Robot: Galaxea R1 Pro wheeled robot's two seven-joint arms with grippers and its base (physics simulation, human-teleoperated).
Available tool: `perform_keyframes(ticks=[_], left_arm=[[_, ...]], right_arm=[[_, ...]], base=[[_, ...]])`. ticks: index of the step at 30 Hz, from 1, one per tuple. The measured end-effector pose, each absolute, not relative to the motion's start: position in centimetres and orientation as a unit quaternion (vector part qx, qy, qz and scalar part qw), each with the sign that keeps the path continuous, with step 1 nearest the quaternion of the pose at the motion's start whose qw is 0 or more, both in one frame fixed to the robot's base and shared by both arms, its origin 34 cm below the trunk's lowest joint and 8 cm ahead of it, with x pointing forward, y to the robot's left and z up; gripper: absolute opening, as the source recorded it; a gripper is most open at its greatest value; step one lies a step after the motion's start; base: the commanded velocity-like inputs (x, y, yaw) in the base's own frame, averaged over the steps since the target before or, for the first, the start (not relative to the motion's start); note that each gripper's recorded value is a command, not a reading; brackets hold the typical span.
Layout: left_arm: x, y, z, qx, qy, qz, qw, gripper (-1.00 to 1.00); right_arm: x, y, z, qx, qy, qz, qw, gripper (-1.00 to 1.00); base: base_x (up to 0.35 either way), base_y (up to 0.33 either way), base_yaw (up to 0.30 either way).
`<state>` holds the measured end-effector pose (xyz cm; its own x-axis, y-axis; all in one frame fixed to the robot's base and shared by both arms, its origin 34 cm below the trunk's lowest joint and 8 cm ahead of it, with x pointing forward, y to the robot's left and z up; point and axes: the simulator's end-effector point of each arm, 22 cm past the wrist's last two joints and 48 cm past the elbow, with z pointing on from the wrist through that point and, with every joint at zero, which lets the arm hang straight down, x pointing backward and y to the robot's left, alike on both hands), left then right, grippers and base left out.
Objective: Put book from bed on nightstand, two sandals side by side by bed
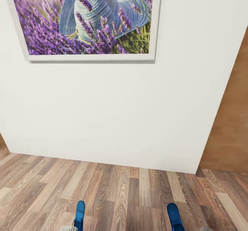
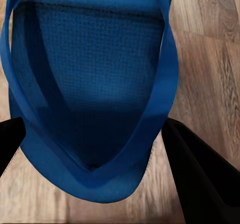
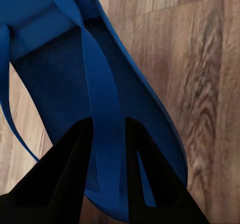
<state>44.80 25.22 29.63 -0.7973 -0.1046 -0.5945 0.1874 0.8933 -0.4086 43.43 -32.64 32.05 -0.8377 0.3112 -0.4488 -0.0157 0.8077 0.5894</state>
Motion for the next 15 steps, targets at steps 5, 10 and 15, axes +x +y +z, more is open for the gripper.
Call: perform_keyframes(ticks=[5, 10, 15], left_arm=[[44.79, 25.18, 29.62, 0.022, 0.920, -0.230, 0.318, -1.00], [44.81, 25.15, 29.62, 0.022, 0.920, -0.230, 0.318, -1.00], [44.80, 25.15, 29.61, 0.022, 0.920, -0.230, 0.317, -1.00]], right_arm=[[43.43, -32.63, 32.04, 0.081, 0.911, 0.299, 0.273, -1.00], [43.42, -32.63, 32.04, 0.081, 0.911, 0.299, 0.273, -1.00], [43.41, -32.63, 32.03, 0.081, 0.911, 0.299, 0.273, -1.00]], base=[[0.000, 0.000, 0.292], [0.000, 0.000, 0.292], [0.000, 0.000, 0.292]])
